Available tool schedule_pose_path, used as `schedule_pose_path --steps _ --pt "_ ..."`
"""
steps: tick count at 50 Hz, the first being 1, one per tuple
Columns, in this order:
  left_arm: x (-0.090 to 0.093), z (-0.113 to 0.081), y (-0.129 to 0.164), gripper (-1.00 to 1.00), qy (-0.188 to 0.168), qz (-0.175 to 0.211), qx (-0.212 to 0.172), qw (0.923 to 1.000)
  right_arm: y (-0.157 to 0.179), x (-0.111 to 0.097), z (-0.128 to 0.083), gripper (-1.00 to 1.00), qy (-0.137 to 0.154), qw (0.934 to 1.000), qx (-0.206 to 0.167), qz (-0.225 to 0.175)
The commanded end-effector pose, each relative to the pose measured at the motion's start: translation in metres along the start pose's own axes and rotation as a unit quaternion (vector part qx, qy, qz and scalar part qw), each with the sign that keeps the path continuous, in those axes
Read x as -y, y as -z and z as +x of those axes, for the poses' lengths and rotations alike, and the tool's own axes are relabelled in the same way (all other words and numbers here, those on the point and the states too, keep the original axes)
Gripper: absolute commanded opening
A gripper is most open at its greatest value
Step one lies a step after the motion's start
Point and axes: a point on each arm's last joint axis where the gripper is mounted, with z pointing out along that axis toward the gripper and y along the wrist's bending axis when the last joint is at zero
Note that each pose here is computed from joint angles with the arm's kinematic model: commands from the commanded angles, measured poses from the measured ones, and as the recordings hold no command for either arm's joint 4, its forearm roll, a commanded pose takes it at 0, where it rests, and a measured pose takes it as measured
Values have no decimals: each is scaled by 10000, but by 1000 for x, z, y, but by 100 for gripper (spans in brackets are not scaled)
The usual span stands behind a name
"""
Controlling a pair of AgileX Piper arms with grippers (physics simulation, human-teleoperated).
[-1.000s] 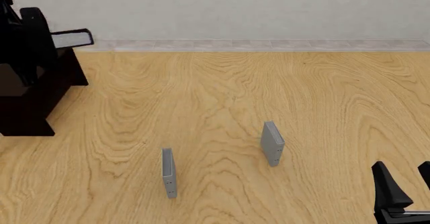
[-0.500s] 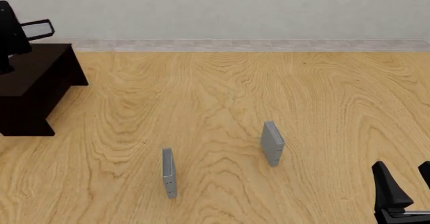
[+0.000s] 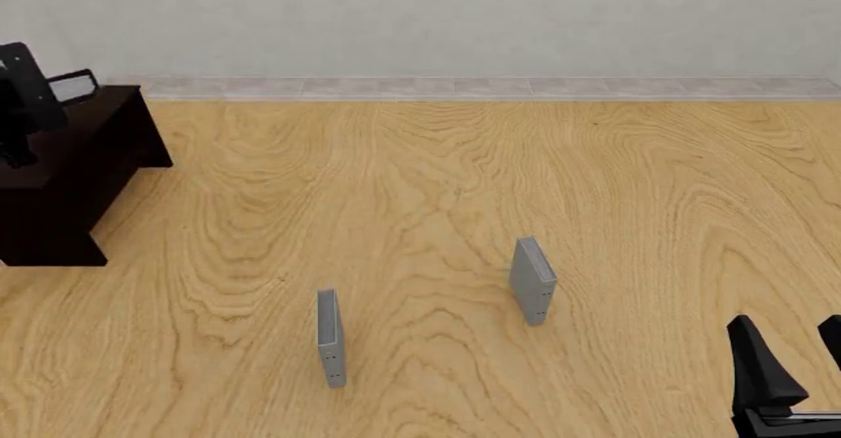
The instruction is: Pick up the book in the middle and place it on the cabinet shelf.
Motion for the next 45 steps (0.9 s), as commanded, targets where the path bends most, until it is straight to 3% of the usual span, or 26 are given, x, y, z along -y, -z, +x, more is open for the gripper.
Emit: schedule_pose_path --steps 1,15,33,45 --pt "4 13 -18 -100 157 -76 -123 9998 0 0 0 100 0 10000 0 0" --pt "14 21 -21 -100 186 31 -207 9996 0 0 -1 100 9 10000 9 -1" --pt "46 29 -23 -100 178 239 -277 9992 0 0 0 100 9 10000 10 -2" --pt "37 26 -36 -100 204 143 -245 9994 0 0 -1 100 19 10000 20 -3"
